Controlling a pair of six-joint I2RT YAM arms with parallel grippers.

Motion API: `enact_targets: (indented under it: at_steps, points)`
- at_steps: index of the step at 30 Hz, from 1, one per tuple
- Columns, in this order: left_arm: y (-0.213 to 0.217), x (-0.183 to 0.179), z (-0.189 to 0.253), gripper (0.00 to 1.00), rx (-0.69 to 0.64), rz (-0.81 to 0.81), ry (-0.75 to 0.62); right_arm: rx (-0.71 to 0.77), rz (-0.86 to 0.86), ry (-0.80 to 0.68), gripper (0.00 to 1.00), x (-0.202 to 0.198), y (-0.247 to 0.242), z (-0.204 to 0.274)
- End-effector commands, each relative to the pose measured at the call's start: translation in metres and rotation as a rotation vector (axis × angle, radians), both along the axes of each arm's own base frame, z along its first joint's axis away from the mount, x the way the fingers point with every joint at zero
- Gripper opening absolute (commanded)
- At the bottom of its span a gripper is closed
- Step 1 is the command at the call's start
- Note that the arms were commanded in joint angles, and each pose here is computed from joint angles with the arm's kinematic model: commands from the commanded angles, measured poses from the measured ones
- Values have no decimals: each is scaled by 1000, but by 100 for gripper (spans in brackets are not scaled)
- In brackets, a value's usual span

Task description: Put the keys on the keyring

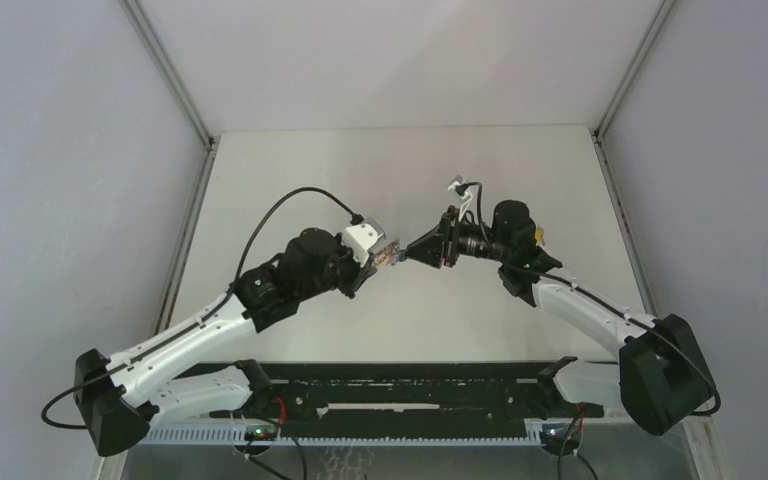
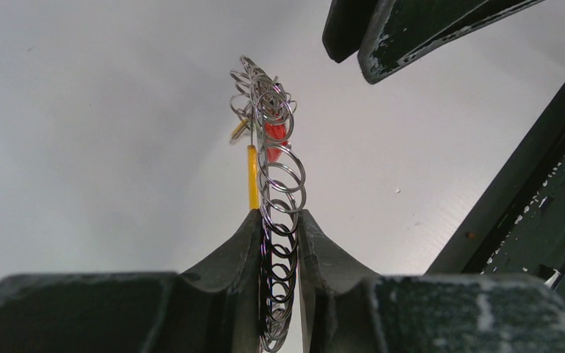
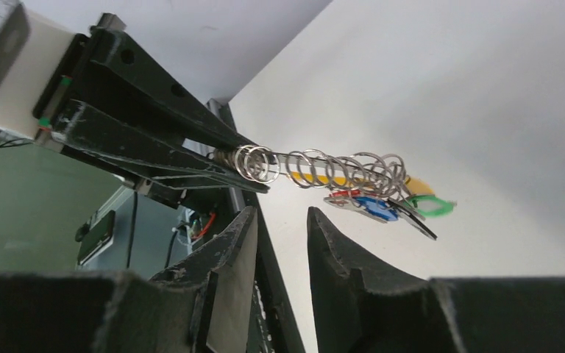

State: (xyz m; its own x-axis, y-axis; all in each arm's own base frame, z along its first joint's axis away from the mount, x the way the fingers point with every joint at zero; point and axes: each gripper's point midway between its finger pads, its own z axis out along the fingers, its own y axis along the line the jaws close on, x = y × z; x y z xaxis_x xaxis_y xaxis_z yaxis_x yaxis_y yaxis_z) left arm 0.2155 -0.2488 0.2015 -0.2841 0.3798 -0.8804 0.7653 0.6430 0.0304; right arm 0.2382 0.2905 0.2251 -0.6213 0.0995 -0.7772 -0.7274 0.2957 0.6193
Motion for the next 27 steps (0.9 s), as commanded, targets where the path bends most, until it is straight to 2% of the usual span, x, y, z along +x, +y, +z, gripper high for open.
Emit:
enact_targets:
  at_steps: [1,27]
  points:
    - [-6,6,38,0,-35,-19,-106,95,52,-76,31,-7,4,33]
    - [-24,-11,64,0,-131,-113,-124,73,81,-22,28,-3,15,13]
